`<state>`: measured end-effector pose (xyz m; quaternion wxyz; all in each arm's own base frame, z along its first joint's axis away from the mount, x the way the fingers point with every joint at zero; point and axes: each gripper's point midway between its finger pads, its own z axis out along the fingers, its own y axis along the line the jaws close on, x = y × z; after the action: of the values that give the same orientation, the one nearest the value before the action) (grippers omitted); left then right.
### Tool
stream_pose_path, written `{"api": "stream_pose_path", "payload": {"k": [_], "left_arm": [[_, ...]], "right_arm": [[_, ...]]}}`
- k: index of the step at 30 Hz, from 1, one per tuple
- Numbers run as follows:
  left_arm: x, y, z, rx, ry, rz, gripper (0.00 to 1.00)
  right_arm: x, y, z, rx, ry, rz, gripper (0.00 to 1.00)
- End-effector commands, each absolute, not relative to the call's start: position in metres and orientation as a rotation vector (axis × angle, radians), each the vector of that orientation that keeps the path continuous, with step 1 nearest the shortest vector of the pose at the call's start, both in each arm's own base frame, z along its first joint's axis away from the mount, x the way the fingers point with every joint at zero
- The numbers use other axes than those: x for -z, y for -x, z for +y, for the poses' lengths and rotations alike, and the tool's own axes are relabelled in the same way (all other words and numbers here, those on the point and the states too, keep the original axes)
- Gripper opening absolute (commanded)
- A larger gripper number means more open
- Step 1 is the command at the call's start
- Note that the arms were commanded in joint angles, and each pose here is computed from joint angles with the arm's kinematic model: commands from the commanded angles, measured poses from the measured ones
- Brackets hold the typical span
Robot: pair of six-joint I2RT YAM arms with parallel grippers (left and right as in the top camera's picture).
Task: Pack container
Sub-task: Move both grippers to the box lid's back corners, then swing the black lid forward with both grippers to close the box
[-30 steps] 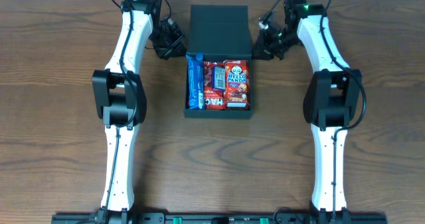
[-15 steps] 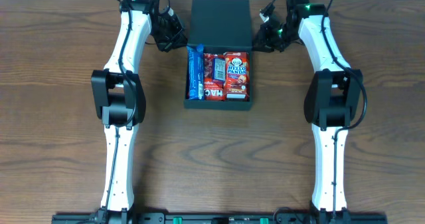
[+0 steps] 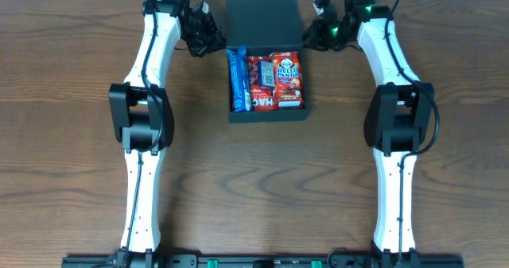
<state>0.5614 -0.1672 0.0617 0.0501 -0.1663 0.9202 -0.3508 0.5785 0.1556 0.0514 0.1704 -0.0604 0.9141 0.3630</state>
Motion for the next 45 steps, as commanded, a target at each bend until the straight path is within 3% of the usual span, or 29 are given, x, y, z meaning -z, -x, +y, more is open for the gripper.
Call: {"api": "stream_pose_path", "payload": {"k": [1,22,45], "left_arm": [[-0.075,-0.562,-0.182,1.155,0.426,2.767,0.06],[-0.099,-0.582,-0.197,1.306,0.292,2.617,0.06],[-0.130,-0.590,-0.178,1.348,0.183,2.513,0.06]], "right_arm": [[-0.059,-0.578,0.175,-1.149,0.227,2.532,0.01],[-0.126,-0.573,0.211,-1.537,0.522,2.136,0.01],[-0.136,-0.588,0.183,-1.498,0.515,2.067,0.02]]}}
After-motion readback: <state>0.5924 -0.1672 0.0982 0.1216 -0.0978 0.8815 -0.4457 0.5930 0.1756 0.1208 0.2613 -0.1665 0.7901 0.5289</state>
